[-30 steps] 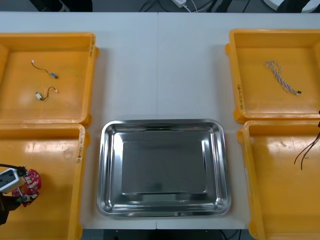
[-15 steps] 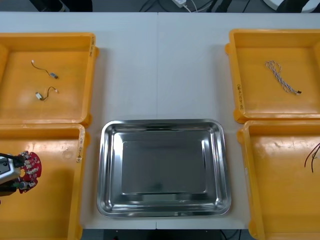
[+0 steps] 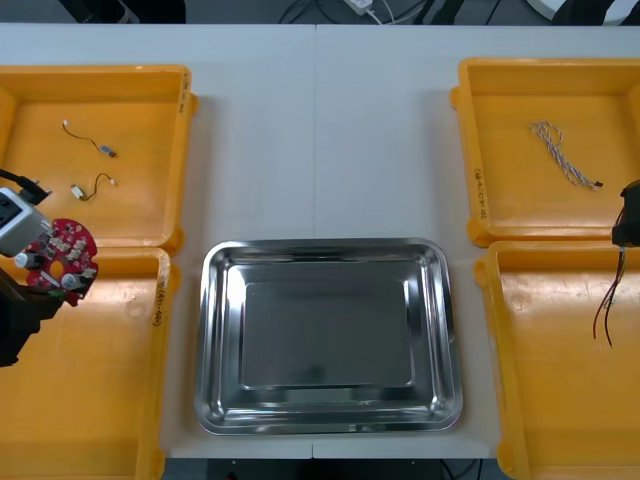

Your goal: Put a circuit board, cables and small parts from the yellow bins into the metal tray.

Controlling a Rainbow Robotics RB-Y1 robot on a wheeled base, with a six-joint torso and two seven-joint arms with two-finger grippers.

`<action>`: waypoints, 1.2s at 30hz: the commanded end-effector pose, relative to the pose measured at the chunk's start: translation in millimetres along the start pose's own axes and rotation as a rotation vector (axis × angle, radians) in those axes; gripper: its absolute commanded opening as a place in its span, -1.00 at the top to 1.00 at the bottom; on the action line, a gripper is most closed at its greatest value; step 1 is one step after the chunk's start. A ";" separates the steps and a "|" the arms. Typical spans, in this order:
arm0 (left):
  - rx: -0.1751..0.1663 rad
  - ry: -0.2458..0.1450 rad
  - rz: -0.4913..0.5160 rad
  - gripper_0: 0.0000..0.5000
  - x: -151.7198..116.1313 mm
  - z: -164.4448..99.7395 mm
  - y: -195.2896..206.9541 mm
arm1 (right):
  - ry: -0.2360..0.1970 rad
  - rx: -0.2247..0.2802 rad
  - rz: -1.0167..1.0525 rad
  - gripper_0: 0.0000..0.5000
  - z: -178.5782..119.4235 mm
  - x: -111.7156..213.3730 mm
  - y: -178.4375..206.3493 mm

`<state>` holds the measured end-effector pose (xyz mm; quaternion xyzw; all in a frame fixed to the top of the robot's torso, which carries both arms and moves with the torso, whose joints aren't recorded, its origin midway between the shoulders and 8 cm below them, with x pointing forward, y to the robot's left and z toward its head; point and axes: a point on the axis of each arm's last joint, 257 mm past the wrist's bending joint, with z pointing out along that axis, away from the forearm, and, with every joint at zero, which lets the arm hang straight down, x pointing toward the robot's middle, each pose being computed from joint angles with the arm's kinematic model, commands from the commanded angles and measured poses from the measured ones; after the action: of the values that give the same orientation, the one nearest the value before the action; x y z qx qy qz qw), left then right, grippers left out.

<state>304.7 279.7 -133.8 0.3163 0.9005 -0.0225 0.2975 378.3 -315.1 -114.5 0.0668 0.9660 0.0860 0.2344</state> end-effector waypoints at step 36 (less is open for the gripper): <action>0.132 0.111 0.108 1.00 -36.8 72.9 -134.4 | 0.027 -0.062 -0.392 1.00 2.8 6.9 86.8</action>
<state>287.9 157.1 -198.7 0.3700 0.9039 -0.0514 0.2084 380.7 -243.1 -111.0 -0.0862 0.9674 0.0723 0.2268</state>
